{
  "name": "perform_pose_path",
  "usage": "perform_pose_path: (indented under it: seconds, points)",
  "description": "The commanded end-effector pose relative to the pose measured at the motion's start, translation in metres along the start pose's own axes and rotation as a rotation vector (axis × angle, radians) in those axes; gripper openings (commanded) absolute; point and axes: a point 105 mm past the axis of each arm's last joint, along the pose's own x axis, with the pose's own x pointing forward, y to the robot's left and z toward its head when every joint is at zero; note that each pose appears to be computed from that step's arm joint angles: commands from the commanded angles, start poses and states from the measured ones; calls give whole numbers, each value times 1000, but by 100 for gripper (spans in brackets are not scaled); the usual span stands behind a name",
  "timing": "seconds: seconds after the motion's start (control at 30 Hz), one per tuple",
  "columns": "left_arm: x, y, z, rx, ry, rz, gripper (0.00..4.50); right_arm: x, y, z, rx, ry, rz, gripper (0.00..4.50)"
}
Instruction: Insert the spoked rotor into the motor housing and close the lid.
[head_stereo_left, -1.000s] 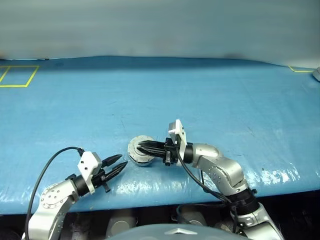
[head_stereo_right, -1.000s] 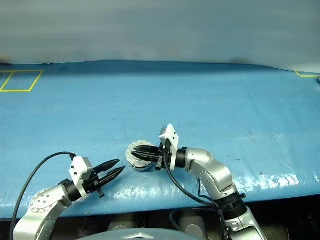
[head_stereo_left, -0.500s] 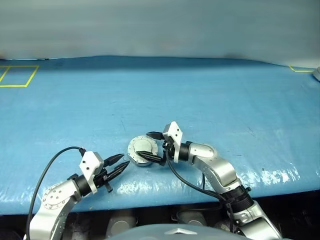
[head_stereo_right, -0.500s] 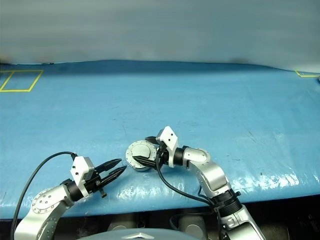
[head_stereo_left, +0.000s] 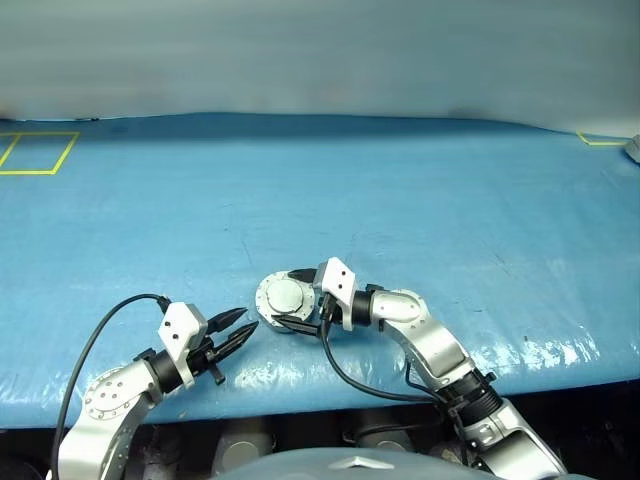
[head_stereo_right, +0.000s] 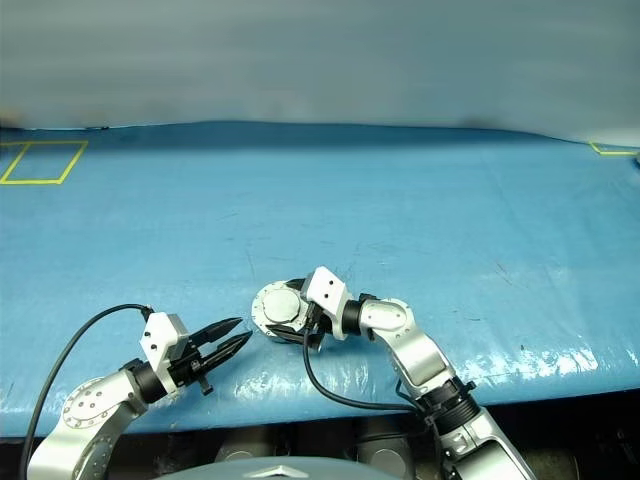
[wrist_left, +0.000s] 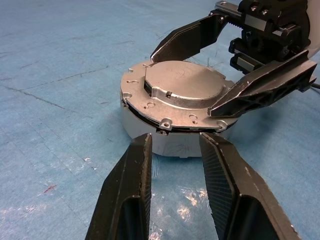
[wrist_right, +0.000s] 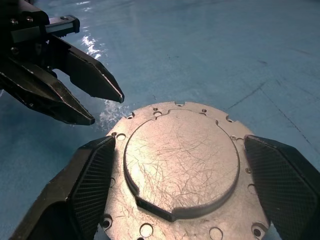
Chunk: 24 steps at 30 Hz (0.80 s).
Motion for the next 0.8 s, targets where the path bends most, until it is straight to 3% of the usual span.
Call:
perform_pose_path:
  seconds: [0.03, 0.07, 0.8]
  points:
    - [0, -1, 14, 35, -39, -1, 152, 2, 4, -4, 28, -1, 10, 326]
    - [0, -1, 14, 35, -39, -1, 152, 2, 4, -3, 28, -3, 9, 301]
    - [4, 1, 16, 42, -42, -7, 152, -7, -2, -54, 27, 252, -43, 300]
